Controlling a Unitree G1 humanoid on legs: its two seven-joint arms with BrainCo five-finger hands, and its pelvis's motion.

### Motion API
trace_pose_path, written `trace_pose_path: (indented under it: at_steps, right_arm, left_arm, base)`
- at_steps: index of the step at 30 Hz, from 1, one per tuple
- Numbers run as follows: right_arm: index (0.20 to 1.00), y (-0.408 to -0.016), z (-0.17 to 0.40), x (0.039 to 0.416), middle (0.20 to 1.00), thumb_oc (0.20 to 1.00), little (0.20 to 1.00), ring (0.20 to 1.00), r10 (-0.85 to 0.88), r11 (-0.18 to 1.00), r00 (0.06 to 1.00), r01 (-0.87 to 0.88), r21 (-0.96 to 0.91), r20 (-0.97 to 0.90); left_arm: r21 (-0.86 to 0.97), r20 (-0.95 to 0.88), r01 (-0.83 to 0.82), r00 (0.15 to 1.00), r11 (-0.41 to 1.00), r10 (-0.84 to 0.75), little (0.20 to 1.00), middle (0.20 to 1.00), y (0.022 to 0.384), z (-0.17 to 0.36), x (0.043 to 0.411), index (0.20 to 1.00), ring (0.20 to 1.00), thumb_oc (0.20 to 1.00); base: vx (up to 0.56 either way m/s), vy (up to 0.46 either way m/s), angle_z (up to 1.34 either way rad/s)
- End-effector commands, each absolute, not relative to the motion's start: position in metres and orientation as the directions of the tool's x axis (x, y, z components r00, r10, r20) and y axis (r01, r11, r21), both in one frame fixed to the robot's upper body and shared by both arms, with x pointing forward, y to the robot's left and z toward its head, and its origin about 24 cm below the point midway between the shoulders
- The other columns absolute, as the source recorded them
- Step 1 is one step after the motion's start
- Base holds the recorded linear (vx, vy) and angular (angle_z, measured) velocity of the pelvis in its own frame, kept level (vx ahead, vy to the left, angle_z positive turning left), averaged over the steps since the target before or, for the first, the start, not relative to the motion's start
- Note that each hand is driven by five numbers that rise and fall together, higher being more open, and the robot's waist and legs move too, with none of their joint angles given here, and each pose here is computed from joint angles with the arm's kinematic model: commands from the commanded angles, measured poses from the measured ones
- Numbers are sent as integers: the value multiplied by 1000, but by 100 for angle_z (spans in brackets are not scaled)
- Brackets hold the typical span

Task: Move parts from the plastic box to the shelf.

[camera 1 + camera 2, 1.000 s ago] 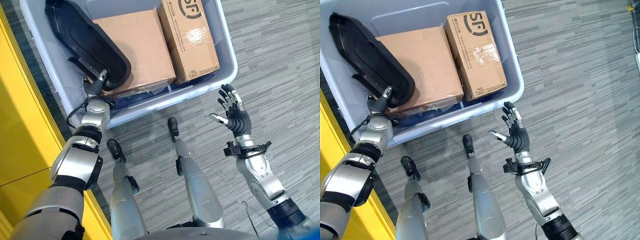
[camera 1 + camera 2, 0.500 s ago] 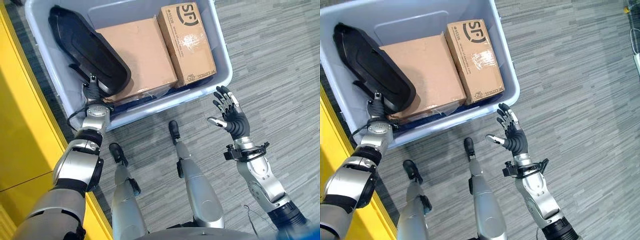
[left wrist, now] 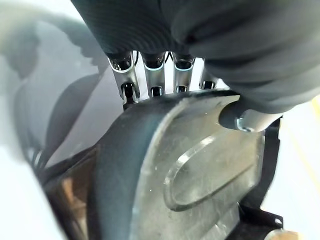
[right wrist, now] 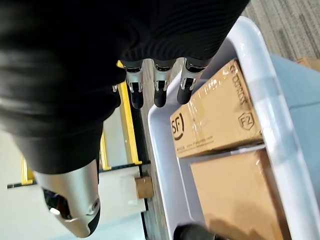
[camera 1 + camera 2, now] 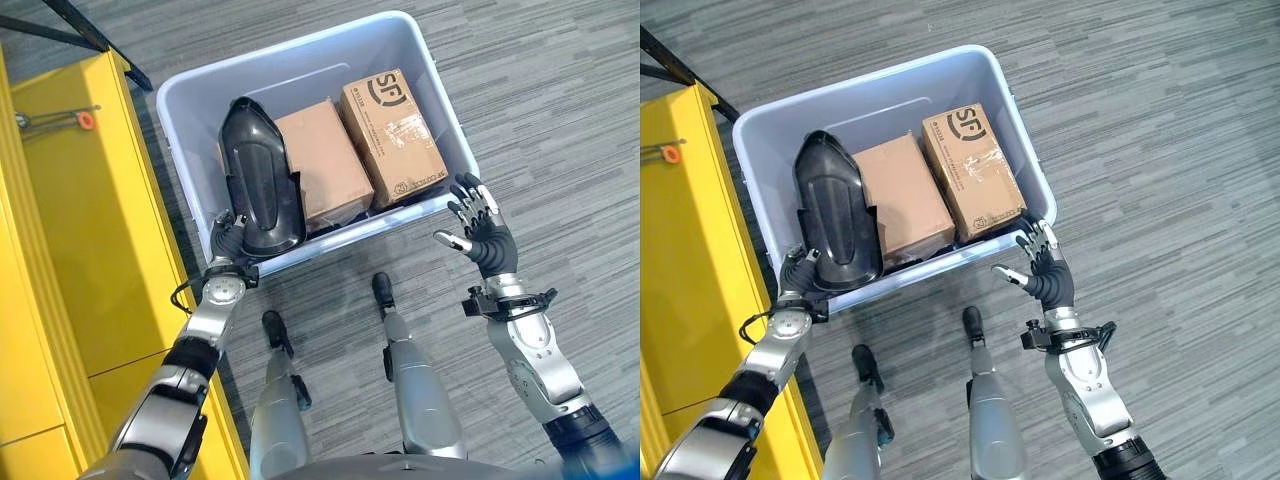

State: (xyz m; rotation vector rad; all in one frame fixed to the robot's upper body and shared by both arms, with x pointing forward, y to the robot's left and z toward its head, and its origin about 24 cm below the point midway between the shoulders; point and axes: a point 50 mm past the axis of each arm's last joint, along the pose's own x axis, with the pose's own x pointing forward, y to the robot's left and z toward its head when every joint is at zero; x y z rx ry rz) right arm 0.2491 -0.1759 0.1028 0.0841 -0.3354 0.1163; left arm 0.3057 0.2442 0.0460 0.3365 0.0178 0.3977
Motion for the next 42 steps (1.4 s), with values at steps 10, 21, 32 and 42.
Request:
trace_pose_path:
  at_steps: [10, 21, 32, 42]
  right_arm:
    - [1000, -195, 117, 253, 1000, 1000, 1000, 1000, 77, 994, 919, -102, 46, 387]
    - [1000, -204, 104, 248, 1000, 1000, 1000, 1000, 58, 994, 945, -85, 68, 322]
    - [1000, -202, 98, 255, 1000, 1000, 1000, 1000, 92, 993, 955, -110, 49, 280]
    - [1000, -215, 97, 257, 1000, 1000, 1000, 1000, 100, 994, 961, -88, -59, 259]
  left_arm:
    - [291, 428, -492, 834, 820, 349, 200, 200, 265, 115, 286, 200, 200, 200]
    - [171, 433, -374, 859, 911, 272, 200, 200, 259, 115, 258, 200, 200, 200]
    - [19, 323, -300, 905, 954, 278, 200, 200, 259, 91, 234, 200, 200, 200]
    - [-233, 193, -148, 962, 961, 195, 200, 200, 244, 66, 216, 200, 200, 200]
  base:
    - [42, 8, 5]
    - [48, -17, 1]
    - [17, -60, 16]
    - [-116, -191, 68]
